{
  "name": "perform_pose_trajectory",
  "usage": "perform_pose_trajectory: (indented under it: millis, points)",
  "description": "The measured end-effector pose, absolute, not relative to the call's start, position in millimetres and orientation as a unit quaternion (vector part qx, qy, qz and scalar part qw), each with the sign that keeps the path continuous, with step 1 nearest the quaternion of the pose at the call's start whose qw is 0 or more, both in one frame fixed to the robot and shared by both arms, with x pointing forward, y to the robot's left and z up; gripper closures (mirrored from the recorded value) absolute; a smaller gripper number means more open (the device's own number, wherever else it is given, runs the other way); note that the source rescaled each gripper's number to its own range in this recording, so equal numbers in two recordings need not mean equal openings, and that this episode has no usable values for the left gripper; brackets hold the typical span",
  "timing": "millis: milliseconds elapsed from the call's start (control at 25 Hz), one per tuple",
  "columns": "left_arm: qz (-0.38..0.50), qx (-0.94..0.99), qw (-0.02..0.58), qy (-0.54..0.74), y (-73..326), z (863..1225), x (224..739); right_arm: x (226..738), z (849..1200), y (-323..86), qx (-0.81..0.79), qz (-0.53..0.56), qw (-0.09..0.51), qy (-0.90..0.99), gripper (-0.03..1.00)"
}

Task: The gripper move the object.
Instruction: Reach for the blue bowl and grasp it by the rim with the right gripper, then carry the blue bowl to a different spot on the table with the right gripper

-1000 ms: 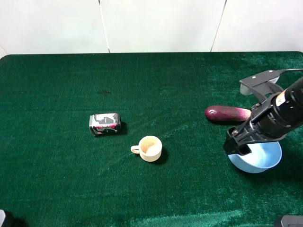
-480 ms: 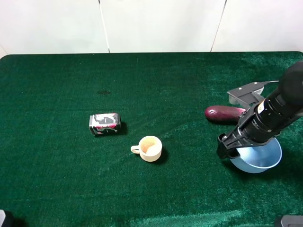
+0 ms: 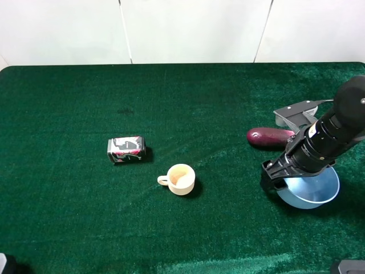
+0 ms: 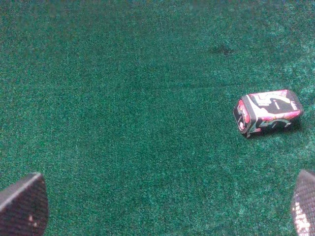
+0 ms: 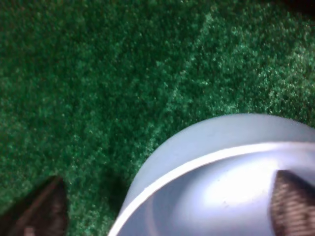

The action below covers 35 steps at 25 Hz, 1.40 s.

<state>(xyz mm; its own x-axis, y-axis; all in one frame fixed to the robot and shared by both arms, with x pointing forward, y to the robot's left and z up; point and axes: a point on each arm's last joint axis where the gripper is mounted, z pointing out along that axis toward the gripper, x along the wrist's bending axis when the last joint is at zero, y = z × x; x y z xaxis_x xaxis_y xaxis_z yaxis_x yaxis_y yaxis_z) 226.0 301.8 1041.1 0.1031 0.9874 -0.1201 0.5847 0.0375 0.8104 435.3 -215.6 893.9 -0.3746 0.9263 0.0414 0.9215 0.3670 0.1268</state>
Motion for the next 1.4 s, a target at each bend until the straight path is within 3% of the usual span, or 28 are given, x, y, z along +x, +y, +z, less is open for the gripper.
perform_pose_trajectory:
  millis: [240,560,1080,1400]
  points:
    - [0.267,0.64,0.377,0.614,301.8,1041.1,226.0,435.2,893.9,-215.5,0.562,0.065,0.018,0.824,0.53]
    - [0.267,0.64,0.377,0.614,301.8,1041.1,226.0,433.9,894.0,-216.1,0.562,0.058,0.014,0.825,0.97]
    - [0.267,0.64,0.377,0.614,301.8,1041.1,226.0,433.4,896.5,-216.5,0.559,0.057,0.015,0.827,0.97]
    - [0.267,0.64,0.377,0.614,301.8,1041.1,226.0,431.9,926.6,-217.9,0.572,0.047,0.012,0.819,0.97]
